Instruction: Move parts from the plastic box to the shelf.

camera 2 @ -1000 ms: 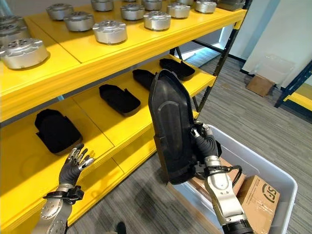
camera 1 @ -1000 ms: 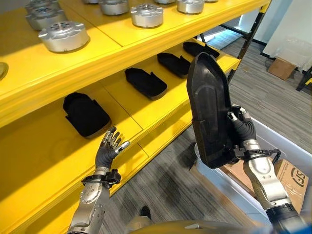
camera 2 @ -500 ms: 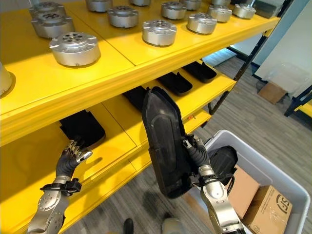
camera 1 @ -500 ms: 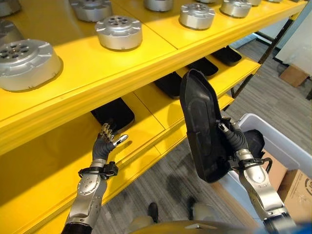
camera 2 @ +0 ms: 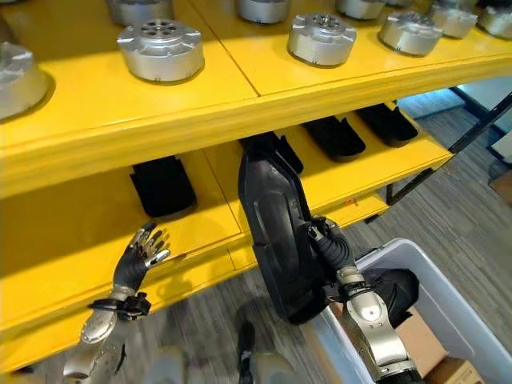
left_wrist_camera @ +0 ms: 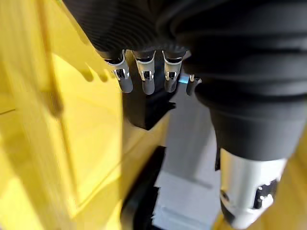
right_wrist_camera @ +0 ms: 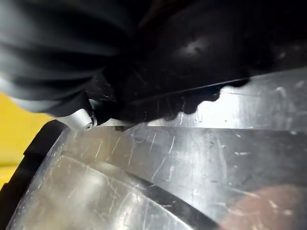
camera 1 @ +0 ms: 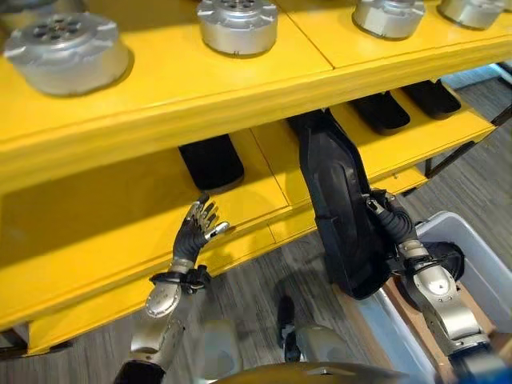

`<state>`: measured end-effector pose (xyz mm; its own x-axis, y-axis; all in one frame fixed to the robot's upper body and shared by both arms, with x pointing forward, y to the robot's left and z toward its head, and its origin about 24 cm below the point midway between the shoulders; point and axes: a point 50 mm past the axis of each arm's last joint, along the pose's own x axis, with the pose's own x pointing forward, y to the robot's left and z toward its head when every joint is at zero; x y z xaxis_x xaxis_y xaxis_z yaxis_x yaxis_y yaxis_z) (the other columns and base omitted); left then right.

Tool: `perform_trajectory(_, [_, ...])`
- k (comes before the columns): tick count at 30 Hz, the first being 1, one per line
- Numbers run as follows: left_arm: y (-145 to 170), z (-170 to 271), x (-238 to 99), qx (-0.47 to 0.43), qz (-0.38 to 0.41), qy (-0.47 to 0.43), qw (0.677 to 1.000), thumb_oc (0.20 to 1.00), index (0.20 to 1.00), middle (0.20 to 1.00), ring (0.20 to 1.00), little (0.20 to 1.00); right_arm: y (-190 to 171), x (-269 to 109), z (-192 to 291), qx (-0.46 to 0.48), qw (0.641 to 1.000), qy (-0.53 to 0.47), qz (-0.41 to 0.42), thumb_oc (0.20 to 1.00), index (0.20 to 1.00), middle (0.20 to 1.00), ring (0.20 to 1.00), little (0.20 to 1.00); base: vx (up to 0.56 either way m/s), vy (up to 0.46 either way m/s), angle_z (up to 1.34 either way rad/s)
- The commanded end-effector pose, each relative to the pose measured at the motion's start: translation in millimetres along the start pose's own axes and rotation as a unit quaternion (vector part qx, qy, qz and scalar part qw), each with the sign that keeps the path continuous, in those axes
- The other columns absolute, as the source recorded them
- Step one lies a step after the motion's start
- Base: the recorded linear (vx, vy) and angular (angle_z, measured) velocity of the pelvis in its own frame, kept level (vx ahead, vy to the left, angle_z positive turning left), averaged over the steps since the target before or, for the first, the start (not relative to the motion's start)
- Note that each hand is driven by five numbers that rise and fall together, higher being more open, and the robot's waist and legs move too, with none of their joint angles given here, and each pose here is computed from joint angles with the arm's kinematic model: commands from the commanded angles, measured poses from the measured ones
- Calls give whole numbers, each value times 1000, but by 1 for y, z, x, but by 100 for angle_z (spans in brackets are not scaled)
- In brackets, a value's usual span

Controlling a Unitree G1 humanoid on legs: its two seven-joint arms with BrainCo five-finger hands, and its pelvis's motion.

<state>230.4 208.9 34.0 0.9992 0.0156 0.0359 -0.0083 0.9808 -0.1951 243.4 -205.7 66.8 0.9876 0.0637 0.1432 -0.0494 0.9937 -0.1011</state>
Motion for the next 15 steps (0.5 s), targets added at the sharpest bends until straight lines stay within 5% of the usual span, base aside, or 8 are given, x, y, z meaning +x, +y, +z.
perform_trajectory(1, [-1,15,-9,-14,5,-42,999,1000,1000,1000,1000,1000,3,1,17,29,998,-51,1,200,200,200,200,200,-132,465,61])
perform_trajectory(15, [12,17,-15,17,5,-35,999,1000,1000,1000,1000,1000,10,-17,-1,65,998,-6,11,200,200,200,200,200,24,204,36])
